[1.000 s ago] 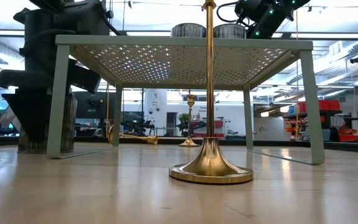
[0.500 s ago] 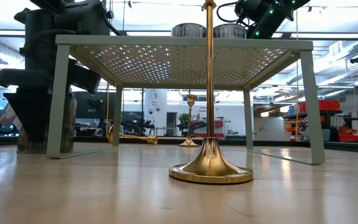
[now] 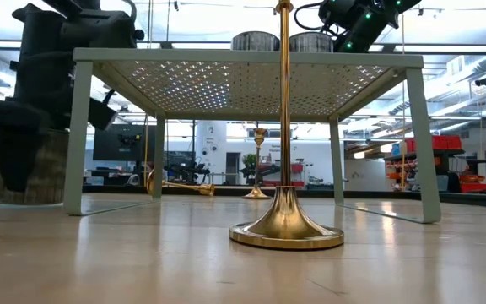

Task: Pick & Place candle stick holders
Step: Put the orange scented candle on the shelf

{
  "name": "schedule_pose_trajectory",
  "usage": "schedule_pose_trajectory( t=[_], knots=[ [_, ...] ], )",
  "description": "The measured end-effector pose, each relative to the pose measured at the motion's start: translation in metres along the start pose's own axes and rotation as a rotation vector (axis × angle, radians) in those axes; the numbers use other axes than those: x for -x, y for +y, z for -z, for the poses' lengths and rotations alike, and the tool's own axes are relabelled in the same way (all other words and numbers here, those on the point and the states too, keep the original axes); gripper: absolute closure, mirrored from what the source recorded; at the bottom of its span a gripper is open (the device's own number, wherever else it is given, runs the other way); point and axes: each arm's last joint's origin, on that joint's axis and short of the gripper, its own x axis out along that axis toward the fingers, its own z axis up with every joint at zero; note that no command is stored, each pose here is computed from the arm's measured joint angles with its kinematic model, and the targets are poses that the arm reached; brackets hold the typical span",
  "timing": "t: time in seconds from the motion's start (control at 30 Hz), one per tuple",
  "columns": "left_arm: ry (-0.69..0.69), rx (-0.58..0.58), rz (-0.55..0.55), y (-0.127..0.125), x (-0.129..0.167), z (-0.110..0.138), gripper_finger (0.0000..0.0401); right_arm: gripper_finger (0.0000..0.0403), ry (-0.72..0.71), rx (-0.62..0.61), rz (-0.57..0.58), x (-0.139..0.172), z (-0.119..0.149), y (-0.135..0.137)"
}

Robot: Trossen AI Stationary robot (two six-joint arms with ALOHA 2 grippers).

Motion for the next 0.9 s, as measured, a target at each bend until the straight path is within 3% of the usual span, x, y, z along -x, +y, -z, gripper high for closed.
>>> schedule_pose_trajectory(
  t=[0.43,0.9],
  knots=[
    [0.080,0.019,-0.071,0.016,0.015,0.022,0.0039,0.0003,-0.015,-0.003,0.002,0.000,-0.001,0.000],
    [-0.002,0.089,0.030,0.034,0.052,0.044,0.0039,0.0003,-0.025,-0.005,0.002,0.000,-0.002,0.000]
  ],
)
